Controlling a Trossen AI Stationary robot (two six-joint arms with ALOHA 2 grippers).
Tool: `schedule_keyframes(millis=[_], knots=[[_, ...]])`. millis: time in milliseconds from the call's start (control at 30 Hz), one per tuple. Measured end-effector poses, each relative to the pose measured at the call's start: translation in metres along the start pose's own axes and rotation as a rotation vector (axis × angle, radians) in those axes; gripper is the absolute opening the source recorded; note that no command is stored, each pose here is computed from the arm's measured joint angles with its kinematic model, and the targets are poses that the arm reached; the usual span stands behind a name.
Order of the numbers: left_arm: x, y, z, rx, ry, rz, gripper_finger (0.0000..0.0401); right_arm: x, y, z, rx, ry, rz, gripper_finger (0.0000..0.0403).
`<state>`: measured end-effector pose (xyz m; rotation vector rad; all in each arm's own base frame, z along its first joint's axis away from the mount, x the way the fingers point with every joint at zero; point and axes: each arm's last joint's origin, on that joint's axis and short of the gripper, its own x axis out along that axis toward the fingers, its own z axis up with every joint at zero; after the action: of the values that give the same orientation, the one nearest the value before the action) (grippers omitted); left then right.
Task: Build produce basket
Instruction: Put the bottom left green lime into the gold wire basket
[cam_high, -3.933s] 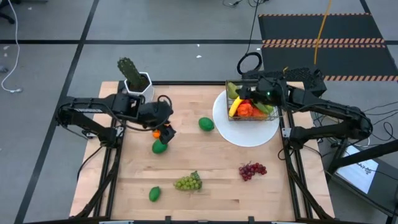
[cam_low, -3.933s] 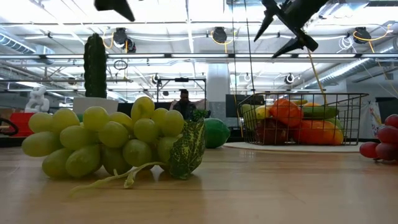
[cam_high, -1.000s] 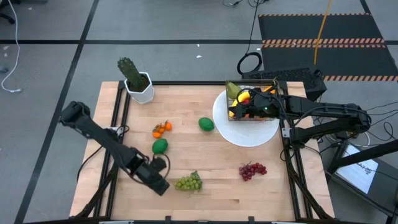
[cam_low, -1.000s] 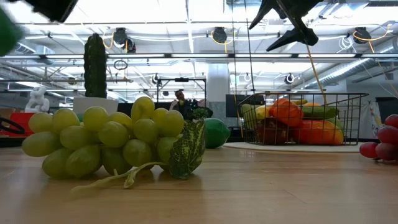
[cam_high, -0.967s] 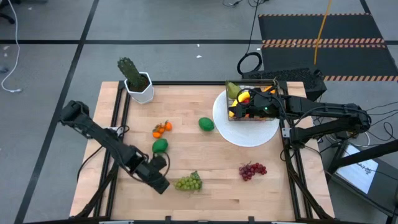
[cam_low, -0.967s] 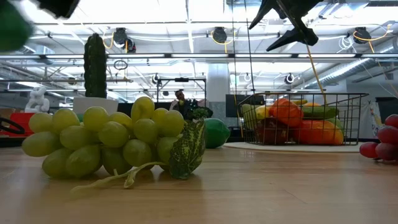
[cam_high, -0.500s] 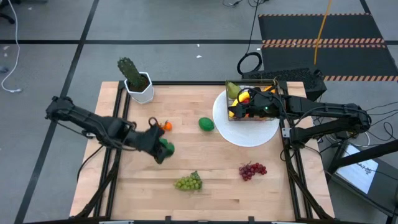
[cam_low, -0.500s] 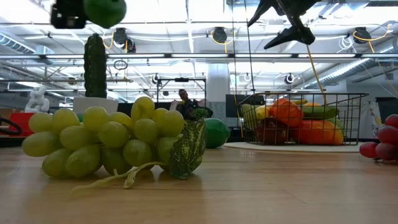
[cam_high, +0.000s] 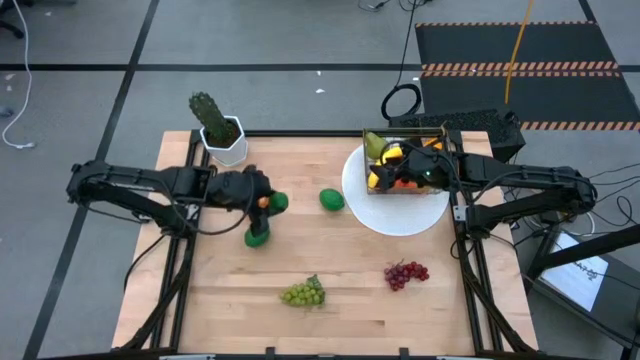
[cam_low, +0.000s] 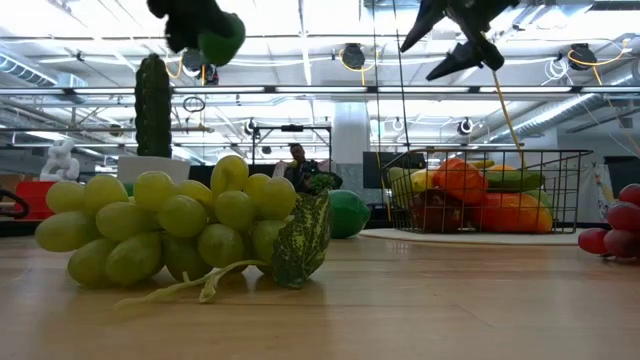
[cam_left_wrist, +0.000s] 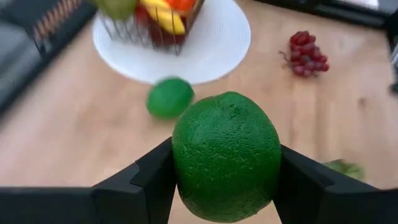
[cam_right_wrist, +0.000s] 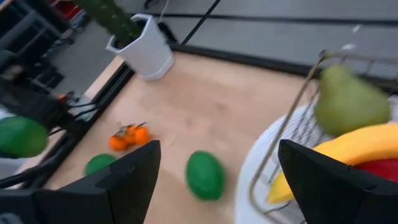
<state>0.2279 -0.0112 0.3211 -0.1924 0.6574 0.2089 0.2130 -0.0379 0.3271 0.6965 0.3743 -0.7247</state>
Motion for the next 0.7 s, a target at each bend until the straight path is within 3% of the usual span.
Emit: schedule_keyframes(millis=[267,533,700], knots=[[0.002,0.015,0.014,0.361,-0.101,0.115,0.0216,0.006,-0.015,0.014,-0.014,-0.058,-0.087,0.0318],[0.002,0.024,0.017,0.545,-0.094,0.189,0.0216,0.01,-0.026,0.024,-0.021,-0.082,-0.141,0.0318],[0.002,0.024,0.017,0.619,-0.088,0.194,0.0216,0.01,-0.026,0.024,0.036,-0.053,-0.103,0.0318]])
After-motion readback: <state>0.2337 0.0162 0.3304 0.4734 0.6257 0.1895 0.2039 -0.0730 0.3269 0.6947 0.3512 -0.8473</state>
